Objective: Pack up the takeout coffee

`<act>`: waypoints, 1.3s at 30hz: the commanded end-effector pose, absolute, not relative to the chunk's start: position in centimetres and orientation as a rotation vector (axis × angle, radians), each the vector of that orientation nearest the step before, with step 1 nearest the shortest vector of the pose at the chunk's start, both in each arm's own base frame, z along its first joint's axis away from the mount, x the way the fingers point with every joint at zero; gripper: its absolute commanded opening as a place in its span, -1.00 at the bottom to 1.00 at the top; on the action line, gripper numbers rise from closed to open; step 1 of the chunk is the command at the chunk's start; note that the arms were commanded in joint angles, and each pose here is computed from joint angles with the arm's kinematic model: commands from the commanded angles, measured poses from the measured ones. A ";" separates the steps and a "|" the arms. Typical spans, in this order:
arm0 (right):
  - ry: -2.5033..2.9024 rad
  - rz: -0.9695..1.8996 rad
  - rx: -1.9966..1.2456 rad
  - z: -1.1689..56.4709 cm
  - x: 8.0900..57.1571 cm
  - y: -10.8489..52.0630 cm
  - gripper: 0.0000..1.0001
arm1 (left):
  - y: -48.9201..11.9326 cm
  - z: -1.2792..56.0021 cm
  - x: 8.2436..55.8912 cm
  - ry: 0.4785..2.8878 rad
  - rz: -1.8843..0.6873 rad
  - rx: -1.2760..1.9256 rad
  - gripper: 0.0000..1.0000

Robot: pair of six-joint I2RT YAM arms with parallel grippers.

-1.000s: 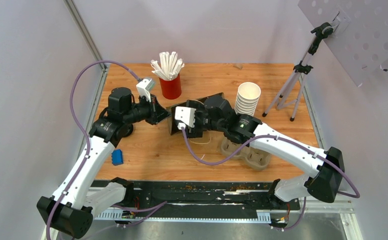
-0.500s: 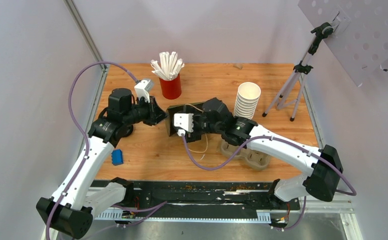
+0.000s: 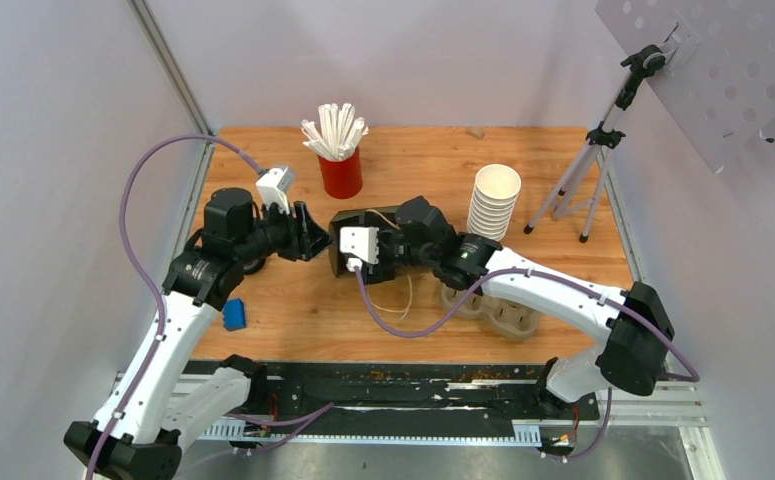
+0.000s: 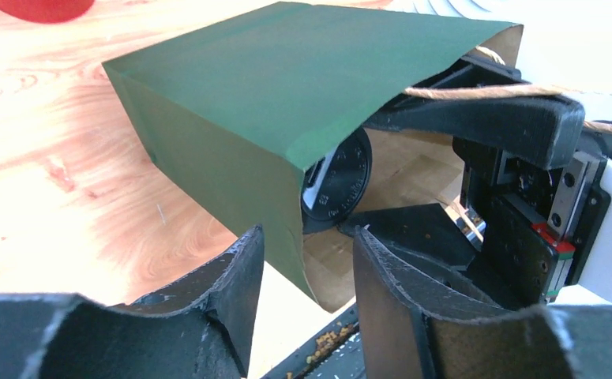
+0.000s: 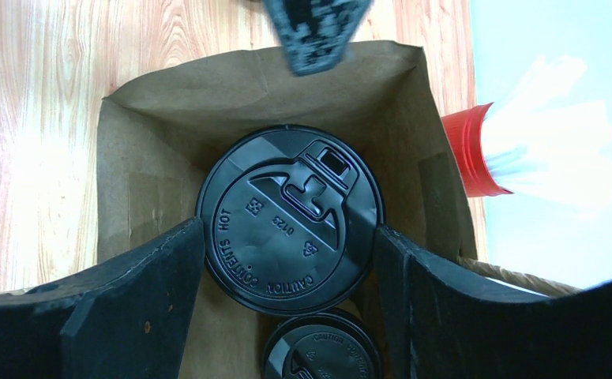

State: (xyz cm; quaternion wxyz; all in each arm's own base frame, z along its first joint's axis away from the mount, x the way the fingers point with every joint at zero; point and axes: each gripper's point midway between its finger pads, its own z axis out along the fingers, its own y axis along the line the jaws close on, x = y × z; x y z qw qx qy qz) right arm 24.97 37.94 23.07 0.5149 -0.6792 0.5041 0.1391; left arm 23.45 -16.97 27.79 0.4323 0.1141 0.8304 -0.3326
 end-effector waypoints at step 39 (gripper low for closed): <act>1.186 0.313 -1.575 24.8 25.8 39.4 0.43 | -14.5 25.1 23.6 2.121 -0.664 0.207 0.12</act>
